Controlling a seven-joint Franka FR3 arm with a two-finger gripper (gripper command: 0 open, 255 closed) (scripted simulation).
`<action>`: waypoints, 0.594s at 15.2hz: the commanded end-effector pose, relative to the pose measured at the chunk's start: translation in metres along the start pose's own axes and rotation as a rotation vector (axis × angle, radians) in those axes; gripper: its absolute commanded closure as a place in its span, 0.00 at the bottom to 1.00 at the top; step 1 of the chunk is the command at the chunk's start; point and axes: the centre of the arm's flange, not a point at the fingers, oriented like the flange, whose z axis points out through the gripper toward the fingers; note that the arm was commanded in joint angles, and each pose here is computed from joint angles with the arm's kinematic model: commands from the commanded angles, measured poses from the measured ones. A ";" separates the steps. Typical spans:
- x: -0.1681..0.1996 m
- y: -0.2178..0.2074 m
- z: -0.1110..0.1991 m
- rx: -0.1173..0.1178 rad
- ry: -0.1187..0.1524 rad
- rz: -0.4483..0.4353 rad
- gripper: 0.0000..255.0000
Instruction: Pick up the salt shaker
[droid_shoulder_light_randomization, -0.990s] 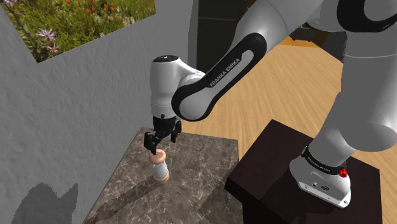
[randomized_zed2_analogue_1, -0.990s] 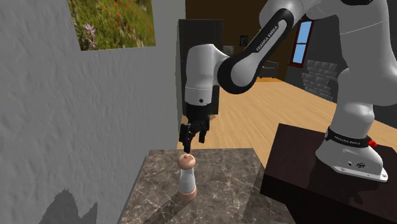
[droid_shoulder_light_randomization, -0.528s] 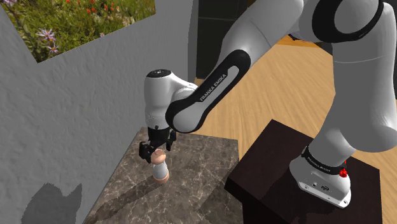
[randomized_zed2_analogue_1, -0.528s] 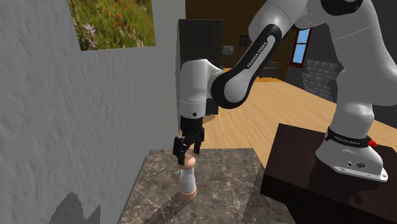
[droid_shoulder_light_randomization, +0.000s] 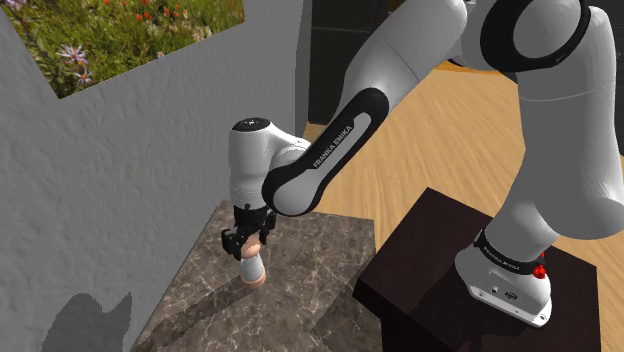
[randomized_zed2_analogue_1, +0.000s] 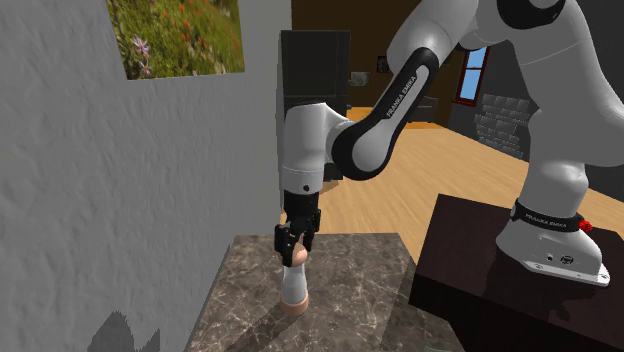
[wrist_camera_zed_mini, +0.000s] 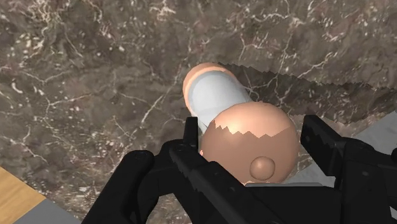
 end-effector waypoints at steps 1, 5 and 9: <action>0.000 0.000 0.001 -0.001 -0.002 0.000 1.00; 0.000 0.000 0.001 -0.001 -0.002 0.000 1.00; 0.000 -0.002 -0.014 -0.001 -0.002 0.000 1.00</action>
